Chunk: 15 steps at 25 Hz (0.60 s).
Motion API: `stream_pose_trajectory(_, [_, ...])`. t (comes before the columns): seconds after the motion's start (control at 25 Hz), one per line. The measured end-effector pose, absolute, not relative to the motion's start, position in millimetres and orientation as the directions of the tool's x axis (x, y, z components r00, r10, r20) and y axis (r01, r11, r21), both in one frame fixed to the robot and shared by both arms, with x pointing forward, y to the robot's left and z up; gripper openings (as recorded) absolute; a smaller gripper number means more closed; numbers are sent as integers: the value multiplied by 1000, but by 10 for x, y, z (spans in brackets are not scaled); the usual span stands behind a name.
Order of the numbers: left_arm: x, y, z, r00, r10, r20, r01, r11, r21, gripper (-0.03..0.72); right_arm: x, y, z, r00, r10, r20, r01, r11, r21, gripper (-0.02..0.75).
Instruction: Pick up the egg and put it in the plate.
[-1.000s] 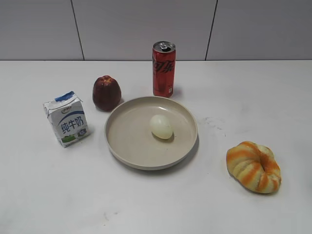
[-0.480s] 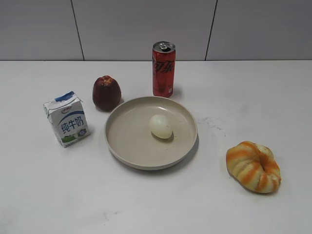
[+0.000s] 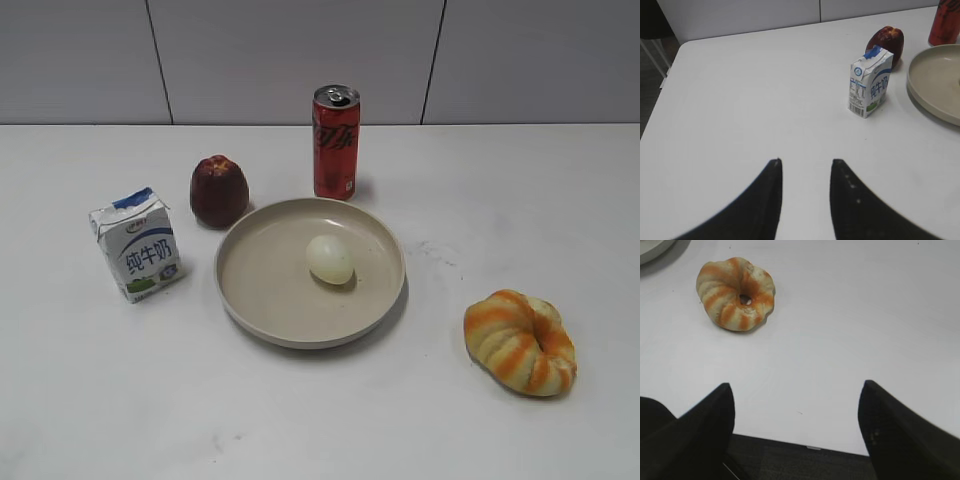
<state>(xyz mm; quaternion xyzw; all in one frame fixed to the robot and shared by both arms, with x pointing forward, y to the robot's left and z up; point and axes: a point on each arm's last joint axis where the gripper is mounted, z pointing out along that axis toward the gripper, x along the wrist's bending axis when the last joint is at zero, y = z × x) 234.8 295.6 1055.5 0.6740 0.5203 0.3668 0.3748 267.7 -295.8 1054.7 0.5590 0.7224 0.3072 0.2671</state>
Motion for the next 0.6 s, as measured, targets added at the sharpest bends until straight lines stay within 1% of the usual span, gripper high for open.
stream_pose_trajectory(0.16, [2348, 2956, 10555, 189, 976, 104, 427, -178, 887, 239, 2715, -2937, 10510, -243, 969, -40, 624, 187, 759, 589])
stream_pose_trajectory(0.6, [2348, 2956, 10555, 189, 976, 104, 427, -178, 887, 239, 2716, -2924, 10511, -256, 966, -35, 618, 191, 763, 589])
